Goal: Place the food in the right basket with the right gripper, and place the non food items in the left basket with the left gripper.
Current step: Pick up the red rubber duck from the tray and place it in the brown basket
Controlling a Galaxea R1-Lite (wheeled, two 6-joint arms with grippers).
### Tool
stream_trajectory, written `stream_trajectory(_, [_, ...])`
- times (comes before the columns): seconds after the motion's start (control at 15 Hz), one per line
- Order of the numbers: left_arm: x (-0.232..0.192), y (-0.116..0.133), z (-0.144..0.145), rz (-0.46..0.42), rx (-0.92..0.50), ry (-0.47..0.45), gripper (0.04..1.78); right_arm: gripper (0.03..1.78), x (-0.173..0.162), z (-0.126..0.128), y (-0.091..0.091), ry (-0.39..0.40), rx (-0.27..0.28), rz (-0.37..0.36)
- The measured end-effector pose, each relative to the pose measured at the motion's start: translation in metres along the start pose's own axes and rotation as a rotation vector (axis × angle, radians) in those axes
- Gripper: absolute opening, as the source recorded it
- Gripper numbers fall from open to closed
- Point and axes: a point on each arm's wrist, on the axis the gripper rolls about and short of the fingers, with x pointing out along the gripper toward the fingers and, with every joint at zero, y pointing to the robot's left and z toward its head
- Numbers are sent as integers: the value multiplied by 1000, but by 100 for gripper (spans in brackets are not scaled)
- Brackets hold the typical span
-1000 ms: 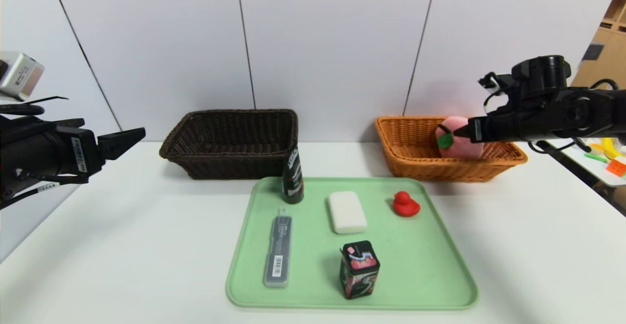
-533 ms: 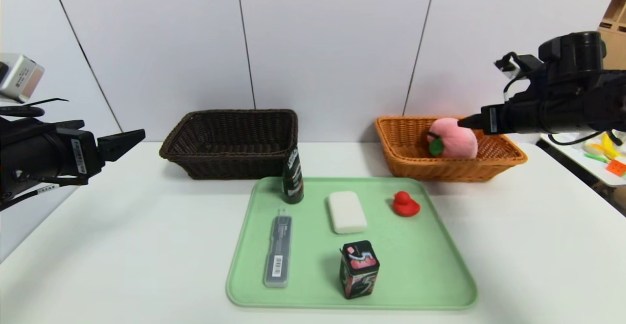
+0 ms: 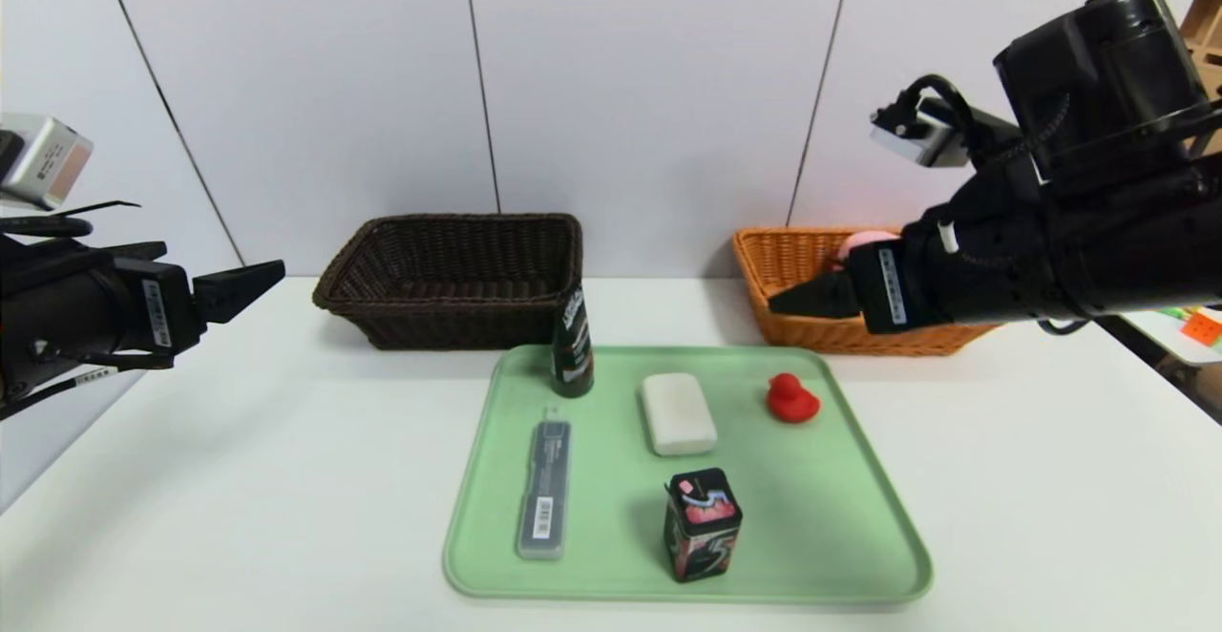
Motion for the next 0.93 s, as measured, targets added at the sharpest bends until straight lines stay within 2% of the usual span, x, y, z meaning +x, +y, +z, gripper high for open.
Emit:
stream_trajectory(0.33, [0,0,-1,-4,5,4,169,168,5,-30,3,157,-18,-24])
stream_trajectory(0.73, [0,0,-1,-2,3,5,169,169,42,-39,-1,253,-17,-78])
stream_trajectory(0.93, [0,0,-3,-2,4,9,169,169,64,-41,-5,275,-17,-138])
